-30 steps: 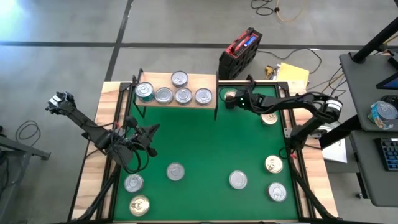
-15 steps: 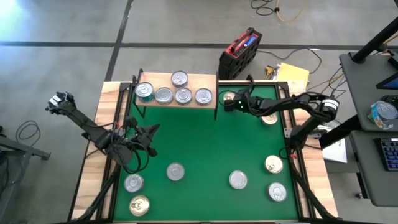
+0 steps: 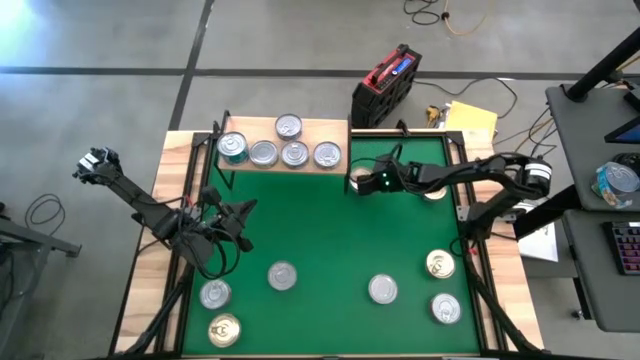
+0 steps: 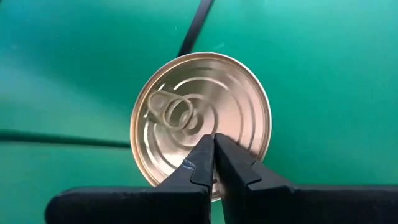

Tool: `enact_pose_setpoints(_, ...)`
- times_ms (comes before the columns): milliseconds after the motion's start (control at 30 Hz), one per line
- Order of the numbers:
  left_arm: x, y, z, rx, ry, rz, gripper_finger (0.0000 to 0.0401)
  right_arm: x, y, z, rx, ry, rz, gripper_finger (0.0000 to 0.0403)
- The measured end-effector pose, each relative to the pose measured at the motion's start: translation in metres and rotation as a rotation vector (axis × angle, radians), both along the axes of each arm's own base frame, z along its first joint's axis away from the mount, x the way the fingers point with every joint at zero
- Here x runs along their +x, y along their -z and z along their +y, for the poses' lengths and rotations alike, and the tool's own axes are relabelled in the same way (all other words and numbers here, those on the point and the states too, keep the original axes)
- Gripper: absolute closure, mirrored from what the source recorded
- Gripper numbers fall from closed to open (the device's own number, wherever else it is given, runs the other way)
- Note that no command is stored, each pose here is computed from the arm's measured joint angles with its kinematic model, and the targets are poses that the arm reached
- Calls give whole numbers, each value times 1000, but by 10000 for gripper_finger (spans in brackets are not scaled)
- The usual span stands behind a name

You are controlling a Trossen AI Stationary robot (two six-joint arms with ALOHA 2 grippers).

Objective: Stack canned seafood by type on shelf
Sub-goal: Put the top right blue tuna can on the shelf

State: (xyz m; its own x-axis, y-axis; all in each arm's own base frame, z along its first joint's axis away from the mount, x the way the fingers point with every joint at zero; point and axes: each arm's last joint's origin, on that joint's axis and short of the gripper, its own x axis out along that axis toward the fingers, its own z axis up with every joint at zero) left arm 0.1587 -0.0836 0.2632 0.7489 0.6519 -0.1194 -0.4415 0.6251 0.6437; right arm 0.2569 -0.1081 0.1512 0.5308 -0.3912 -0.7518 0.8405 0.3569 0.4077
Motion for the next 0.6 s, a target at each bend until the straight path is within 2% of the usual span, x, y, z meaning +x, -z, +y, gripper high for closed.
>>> enact_pose_setpoints(233,0,0,0,0,0,-1,401,0,-2,12,21,-20,52,394)
enact_pose_setpoints(600,0,0,0,-21,-2,-19,401,11,-2,53,43,-162,52,394)
